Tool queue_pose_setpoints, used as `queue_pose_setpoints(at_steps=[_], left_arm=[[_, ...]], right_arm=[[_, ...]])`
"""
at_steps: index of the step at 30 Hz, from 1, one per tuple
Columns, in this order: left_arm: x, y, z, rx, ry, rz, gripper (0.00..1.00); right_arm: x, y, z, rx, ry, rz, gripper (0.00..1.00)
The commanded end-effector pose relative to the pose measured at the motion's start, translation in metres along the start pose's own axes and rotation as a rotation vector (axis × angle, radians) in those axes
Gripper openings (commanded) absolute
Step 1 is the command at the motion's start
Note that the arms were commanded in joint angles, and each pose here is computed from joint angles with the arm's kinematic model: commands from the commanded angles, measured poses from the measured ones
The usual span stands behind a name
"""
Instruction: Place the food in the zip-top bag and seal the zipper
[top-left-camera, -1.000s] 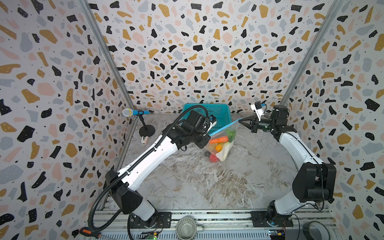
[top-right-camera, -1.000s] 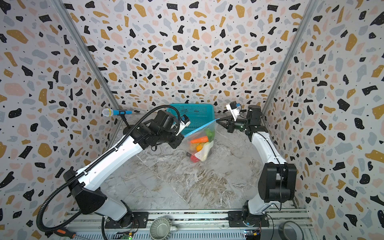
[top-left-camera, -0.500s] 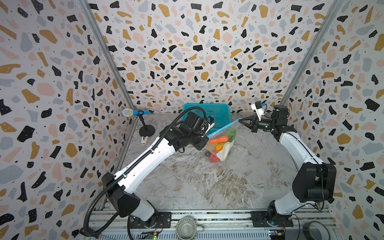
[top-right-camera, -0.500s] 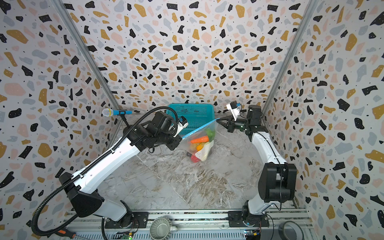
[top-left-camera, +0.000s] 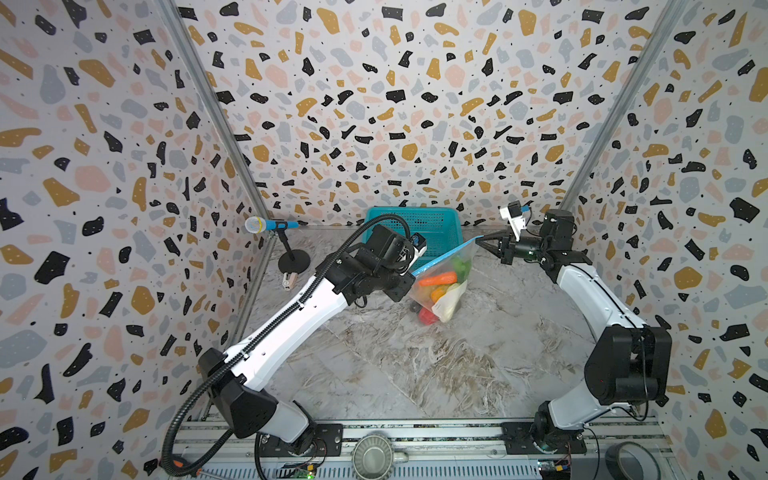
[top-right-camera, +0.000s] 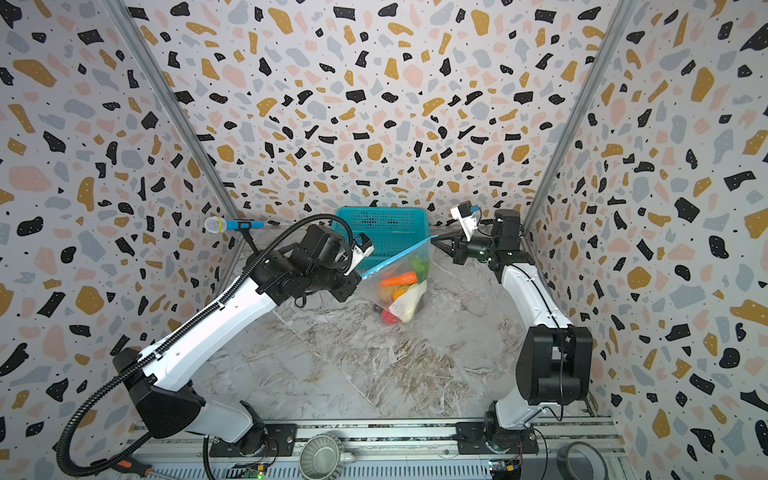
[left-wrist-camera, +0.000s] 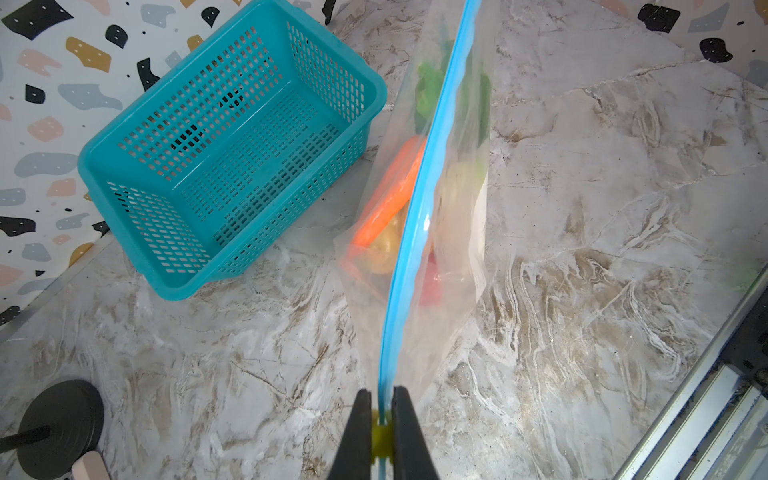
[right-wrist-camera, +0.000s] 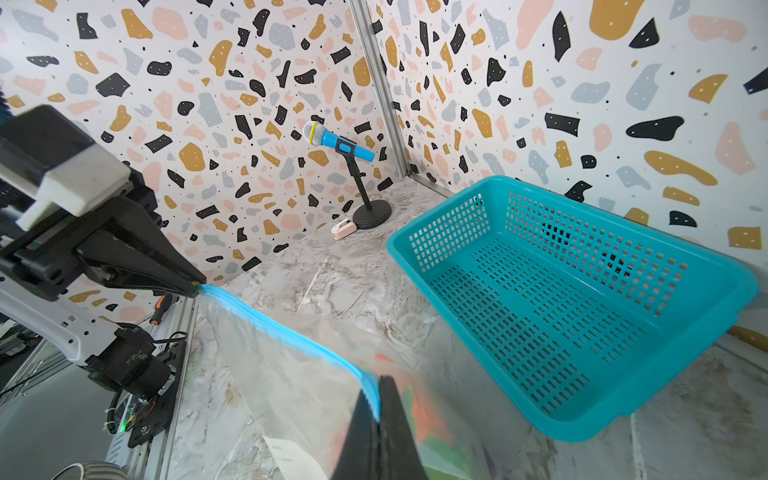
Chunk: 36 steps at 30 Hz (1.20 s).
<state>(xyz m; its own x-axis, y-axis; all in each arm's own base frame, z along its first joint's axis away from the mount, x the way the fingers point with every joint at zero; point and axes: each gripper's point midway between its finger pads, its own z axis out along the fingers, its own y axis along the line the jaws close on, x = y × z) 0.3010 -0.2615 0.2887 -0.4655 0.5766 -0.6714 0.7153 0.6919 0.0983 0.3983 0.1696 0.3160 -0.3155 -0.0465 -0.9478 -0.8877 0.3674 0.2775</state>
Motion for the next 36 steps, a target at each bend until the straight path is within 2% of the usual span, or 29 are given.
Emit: queue_pose_setpoints(at_steps=[1,3,5,10,15,22,27,33,36], left_arm=[[-0.005,0.001,-0.010,0.010,-0.028,-0.008,0.32],[-0.019,0.003,-0.012,0.003,-0.080,-0.008,0.43],[-0.036,0.006,-0.013,0.005,-0.119,-0.016,0.49],[-0.068,0.006,-0.007,0.049,-0.170,-0.021,0.55],[-0.085,0.002,0.015,0.127,-0.199,-0.064,0.63],[-0.092,-0.010,0.044,0.220,-0.140,-0.065,0.66],[-0.096,-0.010,0.050,0.227,-0.144,-0.079,0.65],[-0.102,-0.014,0.045,0.255,-0.168,-0.085,0.49],[-0.103,-0.017,0.042,0.273,-0.173,-0.084,0.37]], right_arm=[[-0.017,0.008,0.005,-0.003,-0.021,-0.064,0.00],[-0.018,0.012,0.010,-0.013,-0.012,-0.074,0.00],[-0.017,0.013,0.012,-0.014,-0.008,-0.072,0.00],[-0.017,0.014,0.015,-0.019,-0.009,-0.061,0.00],[-0.021,0.016,0.017,-0.016,-0.011,-0.067,0.00],[-0.023,0.018,0.018,-0.017,-0.010,-0.069,0.00],[-0.021,0.018,0.019,-0.017,-0.006,-0.067,0.00],[-0.020,0.017,0.020,-0.018,-0.004,-0.064,0.00],[-0.020,0.017,0.021,-0.018,-0.003,-0.064,0.00]])
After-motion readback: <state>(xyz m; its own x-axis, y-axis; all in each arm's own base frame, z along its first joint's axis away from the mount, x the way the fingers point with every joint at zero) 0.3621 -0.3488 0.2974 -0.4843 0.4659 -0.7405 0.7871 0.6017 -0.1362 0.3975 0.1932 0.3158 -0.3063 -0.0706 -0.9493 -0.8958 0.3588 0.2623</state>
